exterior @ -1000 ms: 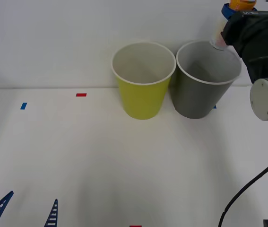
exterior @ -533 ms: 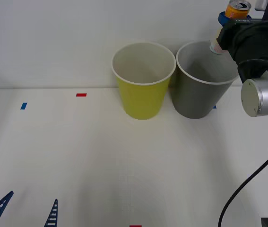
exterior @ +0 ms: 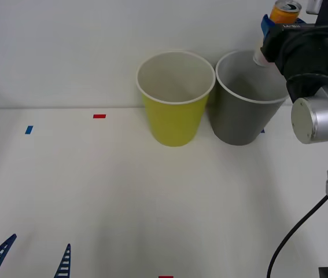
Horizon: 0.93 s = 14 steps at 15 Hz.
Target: Put cans in the gray bin and PET bottles in the light green bin.
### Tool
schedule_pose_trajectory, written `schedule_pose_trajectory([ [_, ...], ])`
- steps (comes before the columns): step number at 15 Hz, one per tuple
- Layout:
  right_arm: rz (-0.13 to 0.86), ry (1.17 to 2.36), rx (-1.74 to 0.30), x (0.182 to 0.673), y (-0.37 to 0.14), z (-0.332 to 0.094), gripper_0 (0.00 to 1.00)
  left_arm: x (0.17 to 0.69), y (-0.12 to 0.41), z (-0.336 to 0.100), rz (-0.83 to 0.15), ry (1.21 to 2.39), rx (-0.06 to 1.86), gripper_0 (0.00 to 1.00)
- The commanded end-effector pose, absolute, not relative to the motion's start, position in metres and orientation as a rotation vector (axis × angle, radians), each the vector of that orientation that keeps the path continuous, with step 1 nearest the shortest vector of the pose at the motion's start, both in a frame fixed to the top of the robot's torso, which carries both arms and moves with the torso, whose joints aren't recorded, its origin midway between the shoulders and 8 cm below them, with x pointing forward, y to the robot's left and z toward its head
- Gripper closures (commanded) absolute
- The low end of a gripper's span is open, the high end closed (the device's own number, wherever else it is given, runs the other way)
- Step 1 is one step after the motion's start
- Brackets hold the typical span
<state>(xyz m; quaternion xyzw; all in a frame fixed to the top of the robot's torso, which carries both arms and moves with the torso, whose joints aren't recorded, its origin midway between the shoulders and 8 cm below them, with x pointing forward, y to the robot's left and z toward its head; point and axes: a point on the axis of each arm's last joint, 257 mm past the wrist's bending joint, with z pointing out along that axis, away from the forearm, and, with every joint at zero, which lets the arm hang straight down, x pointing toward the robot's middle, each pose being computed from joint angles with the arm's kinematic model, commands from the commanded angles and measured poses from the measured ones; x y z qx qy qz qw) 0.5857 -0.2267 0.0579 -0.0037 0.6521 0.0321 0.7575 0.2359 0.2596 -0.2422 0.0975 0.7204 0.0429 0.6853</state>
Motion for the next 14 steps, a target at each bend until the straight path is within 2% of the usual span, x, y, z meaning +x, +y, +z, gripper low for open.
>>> schedule_pose_trajectory([
  [1,0.090,1.411,-0.024,0.5852,-0.2154,0.0603,0.00,0.2359,0.2596,-0.2422,0.096,1.614,0.218,0.00],
  [14,0.087,1.403,-0.008,0.5852,-0.2175,0.0632,0.00,0.2359,0.2596,-0.2422,0.096,1.614,0.218,0.00],
])
